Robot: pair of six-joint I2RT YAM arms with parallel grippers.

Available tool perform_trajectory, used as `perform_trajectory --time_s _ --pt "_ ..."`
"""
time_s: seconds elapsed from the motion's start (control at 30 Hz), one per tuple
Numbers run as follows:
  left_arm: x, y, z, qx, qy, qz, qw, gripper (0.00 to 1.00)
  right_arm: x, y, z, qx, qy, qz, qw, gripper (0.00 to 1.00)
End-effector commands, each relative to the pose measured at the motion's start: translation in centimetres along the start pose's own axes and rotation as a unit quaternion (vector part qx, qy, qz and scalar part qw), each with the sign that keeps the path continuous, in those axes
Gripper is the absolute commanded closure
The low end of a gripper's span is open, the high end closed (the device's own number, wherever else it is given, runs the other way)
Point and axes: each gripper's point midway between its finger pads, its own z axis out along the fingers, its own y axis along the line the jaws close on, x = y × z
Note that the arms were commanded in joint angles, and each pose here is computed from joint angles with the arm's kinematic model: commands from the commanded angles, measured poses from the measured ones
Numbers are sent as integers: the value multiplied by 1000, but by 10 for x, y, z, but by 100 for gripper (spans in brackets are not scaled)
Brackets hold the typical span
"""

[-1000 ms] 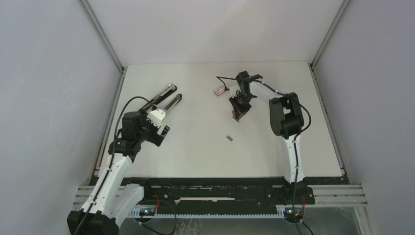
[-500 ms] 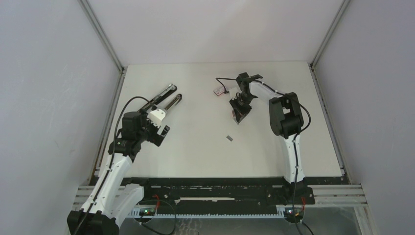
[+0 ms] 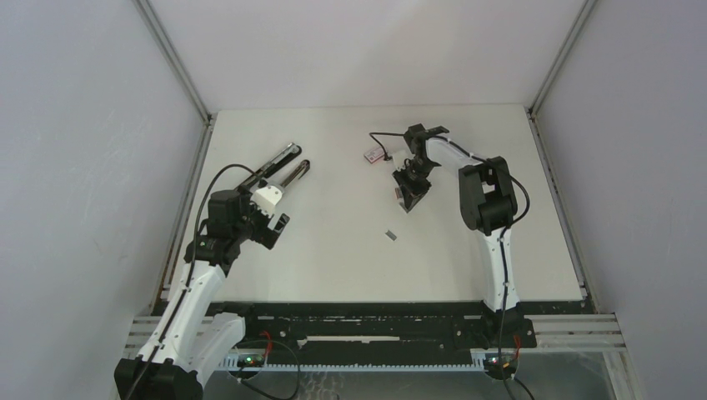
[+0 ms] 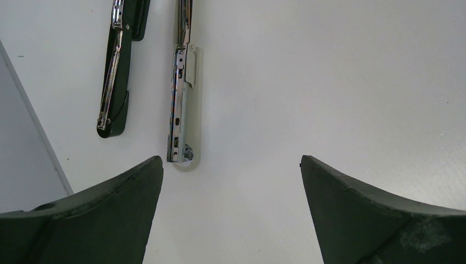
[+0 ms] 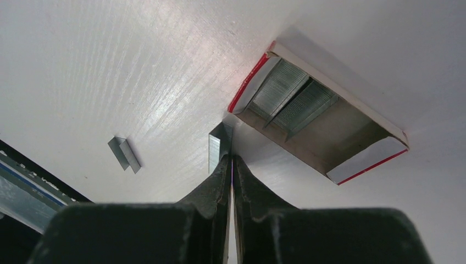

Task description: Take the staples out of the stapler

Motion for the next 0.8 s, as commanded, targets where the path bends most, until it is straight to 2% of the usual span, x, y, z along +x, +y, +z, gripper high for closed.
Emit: perform_trajectory --time_s 0.0,0.27,0.43,0.6,0.77 --pt "-4 3 -1 -8 -14 4 1000 0 15 -25 19 18 34 21 999 96" --pt "-4 4 -1 -8 -13 5 1000 0 11 -28 14 11 21 57 998 96" --pt "-4 4 -1 -9 -12 4 1000 0 8 -30 8 15 12 72 997 88" --pt "-4 4 -1 -9 -12 4 1000 0 3 -43 -13 61 -13 75 995 80" --pt "-4 4 -1 -9 -12 4 1000 0 3 -55 -41 82 -40 89 992 78"
